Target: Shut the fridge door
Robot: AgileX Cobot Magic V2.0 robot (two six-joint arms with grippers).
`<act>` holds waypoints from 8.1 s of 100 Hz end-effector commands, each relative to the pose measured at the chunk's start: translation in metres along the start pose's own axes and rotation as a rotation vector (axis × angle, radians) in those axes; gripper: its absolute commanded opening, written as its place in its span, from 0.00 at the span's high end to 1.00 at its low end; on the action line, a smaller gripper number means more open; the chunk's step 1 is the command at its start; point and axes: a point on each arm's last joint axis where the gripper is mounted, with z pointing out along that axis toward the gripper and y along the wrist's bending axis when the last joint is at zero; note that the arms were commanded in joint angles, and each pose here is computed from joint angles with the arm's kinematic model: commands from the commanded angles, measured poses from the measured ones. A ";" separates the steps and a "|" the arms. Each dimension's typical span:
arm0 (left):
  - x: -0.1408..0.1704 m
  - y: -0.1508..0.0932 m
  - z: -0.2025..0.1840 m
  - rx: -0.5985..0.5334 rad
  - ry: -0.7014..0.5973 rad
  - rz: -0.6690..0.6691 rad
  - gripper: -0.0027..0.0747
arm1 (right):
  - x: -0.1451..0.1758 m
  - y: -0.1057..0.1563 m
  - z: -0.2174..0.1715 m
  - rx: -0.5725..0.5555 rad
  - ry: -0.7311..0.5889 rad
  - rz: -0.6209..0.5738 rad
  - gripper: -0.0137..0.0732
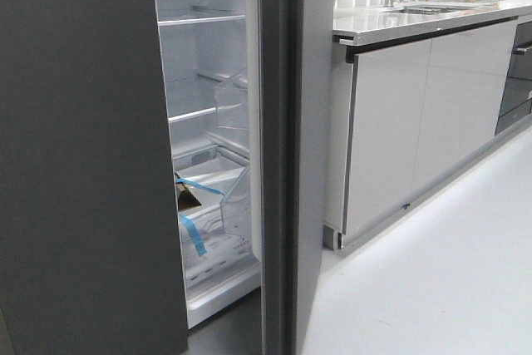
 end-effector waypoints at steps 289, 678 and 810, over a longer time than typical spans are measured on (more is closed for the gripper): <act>0.004 0.000 0.002 0.010 -0.029 -0.006 0.99 | -0.003 0.000 -0.001 0.008 -0.074 -0.011 0.93; 0.004 0.000 0.002 0.010 -0.029 -0.006 0.99 | -0.245 0.124 0.142 -0.603 -0.110 0.089 0.93; 0.004 0.000 0.002 0.010 -0.029 -0.006 0.99 | -0.218 0.242 0.242 -0.707 -0.088 0.165 0.93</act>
